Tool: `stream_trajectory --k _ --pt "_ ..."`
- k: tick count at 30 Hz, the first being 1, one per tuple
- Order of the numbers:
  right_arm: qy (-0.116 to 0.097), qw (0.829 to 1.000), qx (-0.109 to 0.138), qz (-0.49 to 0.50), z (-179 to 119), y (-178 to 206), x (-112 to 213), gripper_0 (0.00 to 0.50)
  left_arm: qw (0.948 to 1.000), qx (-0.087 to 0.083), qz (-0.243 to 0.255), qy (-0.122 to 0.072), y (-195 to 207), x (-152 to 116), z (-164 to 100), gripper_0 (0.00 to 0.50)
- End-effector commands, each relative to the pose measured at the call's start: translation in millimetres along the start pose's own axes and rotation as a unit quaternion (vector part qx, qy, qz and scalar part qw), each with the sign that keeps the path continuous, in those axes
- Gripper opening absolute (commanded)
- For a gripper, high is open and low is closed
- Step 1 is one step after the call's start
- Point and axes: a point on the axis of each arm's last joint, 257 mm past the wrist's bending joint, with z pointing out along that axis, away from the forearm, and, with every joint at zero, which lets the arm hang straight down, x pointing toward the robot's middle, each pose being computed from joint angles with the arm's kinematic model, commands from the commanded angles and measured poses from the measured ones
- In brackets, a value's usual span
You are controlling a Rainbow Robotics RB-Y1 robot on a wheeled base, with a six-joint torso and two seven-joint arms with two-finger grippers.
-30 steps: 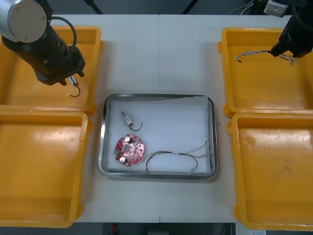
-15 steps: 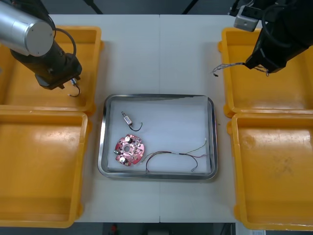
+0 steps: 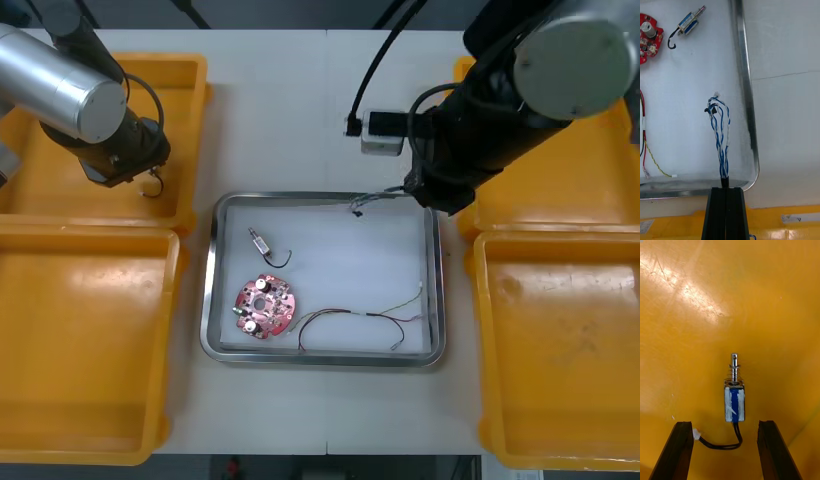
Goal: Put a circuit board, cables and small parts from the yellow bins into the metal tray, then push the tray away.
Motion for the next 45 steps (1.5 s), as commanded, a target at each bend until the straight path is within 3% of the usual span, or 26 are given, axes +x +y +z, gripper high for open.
stream_trajectory --k 1,6,12,19,26,27,28,29,31,32,34,45 --pt "-0.004 0.997 -0.007 -0.081 23 18 -19 0.0 0.9992 0.009 0.006 -0.038 -6 -37 -19 0.5" --pt "-0.007 0.994 -0.015 -0.109 57 29 -27 0.0 0.9986 0.021 0.005 -0.049 -9 -43 -13 0.5" --pt "-0.007 0.993 -0.005 -0.116 81 29 -33 0.0 0.9976 0.032 0.006 -0.061 -10 -46 0 0.5" --pt "0.002 0.996 -0.03 -0.086 104 34 -21 0.0 0.998 0.023 0.009 -0.058 -5 -43 5 0.5" --pt "0.002 0.998 -0.032 -0.063 120 32 -15 0.02 0.9982 0.018 0.015 -0.056 -2 -38 11 0.5" --pt "0.002 0.998 -0.034 -0.059 121 32 -14 0.065 0.9981 0.016 0.019 -0.056 -1 -37 12 0.42" --pt "0.005 0.998 -0.035 -0.055 121 31 -11 0.141 0.998 0.018 0.021 -0.058 -2 -36 14 0.347" --pt "0.004 0.998 -0.036 -0.053 122 32 -11 0.186 0.9979 0.018 0.022 -0.058 -3 -35 14 0.312" --pt "0.007 0.998 -0.04 -0.04 123 32 -7 0.377 0.9978 0.018 0.023 -0.059 -2 -36 16 0.037" --pt "0.008 0.998 -0.041 -0.036 124 32 -6 0.413 0.9979 0.018 0.022 -0.059 -2 -35 16 0.003" --pt "0.009 0.999 -0.044 -0.029 124 32 -3 0.493 0.9979 0.018 0.023 -0.058 -1 -35 17 0.0" --pt "0.006 0.999 -0.044 -0.022 84 24 -5 0.5 0.9979 0.016 0.022 -0.059 4 -39 14 0.0"
